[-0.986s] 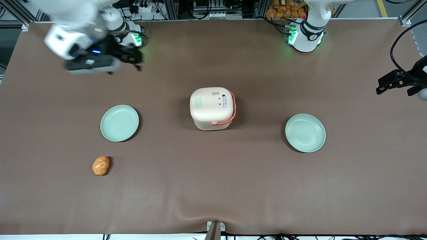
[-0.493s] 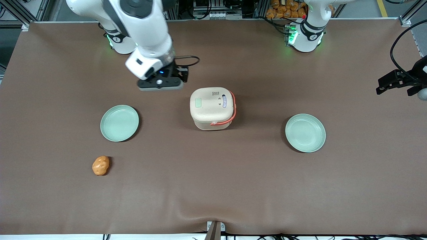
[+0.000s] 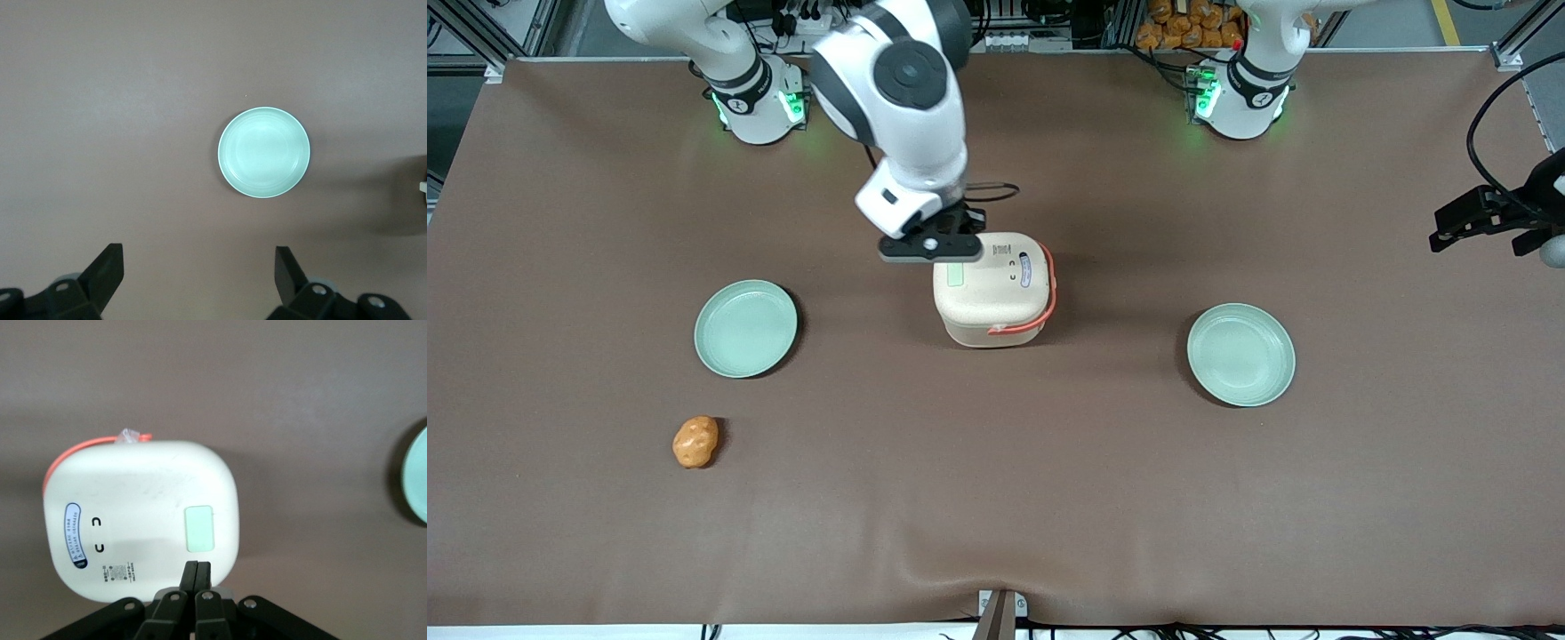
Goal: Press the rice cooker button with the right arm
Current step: 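Lower the closed right gripper onto the cooker's lid button and press, then lift the right gripper off the button as the lid springs open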
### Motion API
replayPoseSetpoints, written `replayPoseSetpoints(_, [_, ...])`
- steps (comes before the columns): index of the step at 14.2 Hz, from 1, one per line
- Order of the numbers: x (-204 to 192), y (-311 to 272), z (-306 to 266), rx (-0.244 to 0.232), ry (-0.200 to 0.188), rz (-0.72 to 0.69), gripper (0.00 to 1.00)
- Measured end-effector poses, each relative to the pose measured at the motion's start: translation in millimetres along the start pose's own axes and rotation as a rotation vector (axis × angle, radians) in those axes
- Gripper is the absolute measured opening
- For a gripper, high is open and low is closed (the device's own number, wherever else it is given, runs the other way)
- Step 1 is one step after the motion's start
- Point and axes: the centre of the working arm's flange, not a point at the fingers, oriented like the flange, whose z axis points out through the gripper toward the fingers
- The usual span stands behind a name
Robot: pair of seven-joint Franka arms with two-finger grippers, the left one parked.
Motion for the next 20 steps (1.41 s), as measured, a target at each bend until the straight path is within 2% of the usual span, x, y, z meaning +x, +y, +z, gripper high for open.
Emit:
replayPoseSetpoints(5, [4,-12,36,-0.038,0.008,-0.011,0.01])
replayPoseSetpoints(8, [12,-11,55,-0.027,0.026,-0.004,0.01])
replayPoseSetpoints(20, [14,-8,75,-0.036,0.021,0.015,0.01])
